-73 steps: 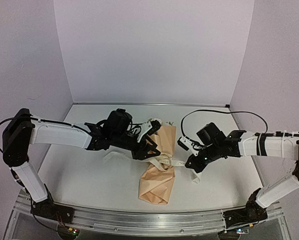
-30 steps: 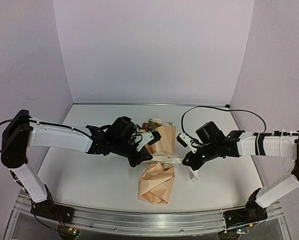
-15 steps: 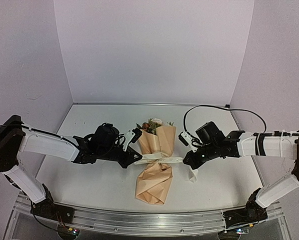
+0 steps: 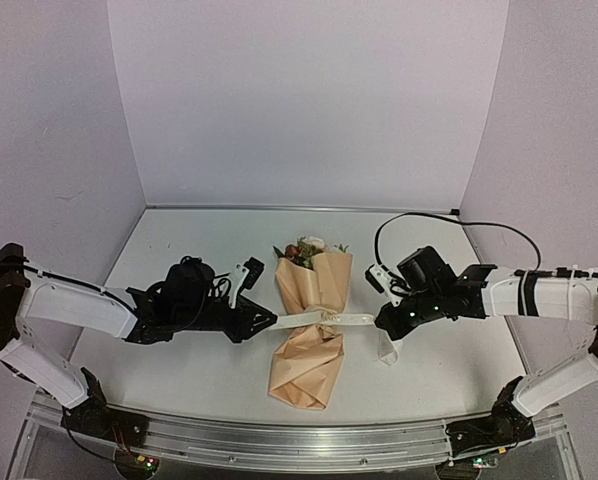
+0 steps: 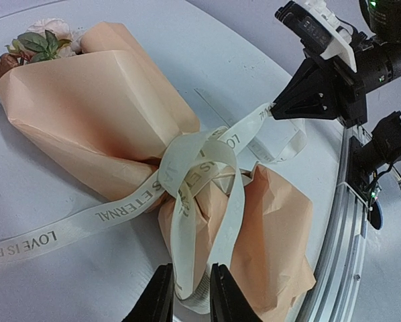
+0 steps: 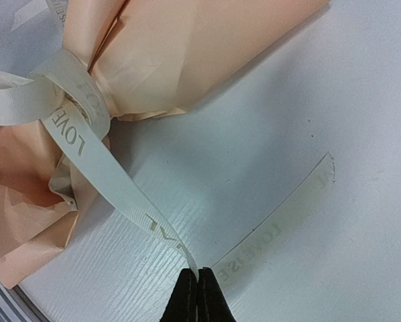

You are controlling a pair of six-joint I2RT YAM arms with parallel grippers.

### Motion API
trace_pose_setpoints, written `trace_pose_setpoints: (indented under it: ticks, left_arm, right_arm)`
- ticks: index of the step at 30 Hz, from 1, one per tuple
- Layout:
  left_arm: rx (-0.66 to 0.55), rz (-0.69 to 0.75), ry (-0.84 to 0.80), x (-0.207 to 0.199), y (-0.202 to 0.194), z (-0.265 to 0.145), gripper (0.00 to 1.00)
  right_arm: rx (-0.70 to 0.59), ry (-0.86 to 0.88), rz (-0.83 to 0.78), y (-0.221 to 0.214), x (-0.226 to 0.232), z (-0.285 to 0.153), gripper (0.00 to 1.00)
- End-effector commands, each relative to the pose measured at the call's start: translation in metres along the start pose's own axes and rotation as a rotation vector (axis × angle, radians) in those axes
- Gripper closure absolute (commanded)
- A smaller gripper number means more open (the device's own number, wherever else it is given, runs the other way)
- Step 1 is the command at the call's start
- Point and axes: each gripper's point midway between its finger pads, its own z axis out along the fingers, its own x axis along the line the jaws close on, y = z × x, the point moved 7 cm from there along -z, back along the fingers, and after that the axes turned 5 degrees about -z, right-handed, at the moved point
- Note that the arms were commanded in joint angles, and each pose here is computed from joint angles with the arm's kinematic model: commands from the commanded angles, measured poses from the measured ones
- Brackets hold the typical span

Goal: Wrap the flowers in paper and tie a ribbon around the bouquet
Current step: Cross the half-tied ribbon over the folded bouquet.

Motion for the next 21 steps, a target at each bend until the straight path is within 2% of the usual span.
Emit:
trace_pose_setpoints:
  ticks: [1, 8, 9, 12, 14, 17, 21]
  left_arm:
    - [-0.048, -0.006, -0.043, -0.005, 0.004, -0.005, 0.82]
    - [-0.062, 0.033, -0.072, -0.013, 0.016, -0.007, 0.82]
    - [-0.063, 0.038, -0.074, -0.014, 0.016, -0.008, 0.8]
    - [-0.058, 0.05, -0.092, -0.017, 0.017, -0.011, 0.58]
    - [-0.056, 0.064, -0.1, -0.02, 0.02, -0.013, 0.48]
    - [-0.053, 0.128, -0.09, -0.025, 0.034, -0.012, 0.43]
    - [0.011, 0.231, -0.08, -0.035, 0.061, 0.001, 0.42]
  right_arm:
    - [-0.007, 0.006, 0.002, -0.001, 0.001, -0.005, 1.0]
    - [-0.019, 0.055, -0.037, 0.01, 0.015, -0.01, 1.0]
    - [-0.02, 0.057, -0.038, 0.011, 0.017, -0.01, 1.0]
    - [-0.024, 0.06, -0.043, 0.015, 0.019, -0.011, 1.0]
    - [-0.023, 0.063, -0.046, 0.015, 0.021, -0.011, 1.0]
    - [-0.019, 0.063, -0.05, 0.014, 0.021, -0.011, 1.0]
    - [-0.018, 0.059, -0.052, 0.014, 0.02, -0.011, 1.0]
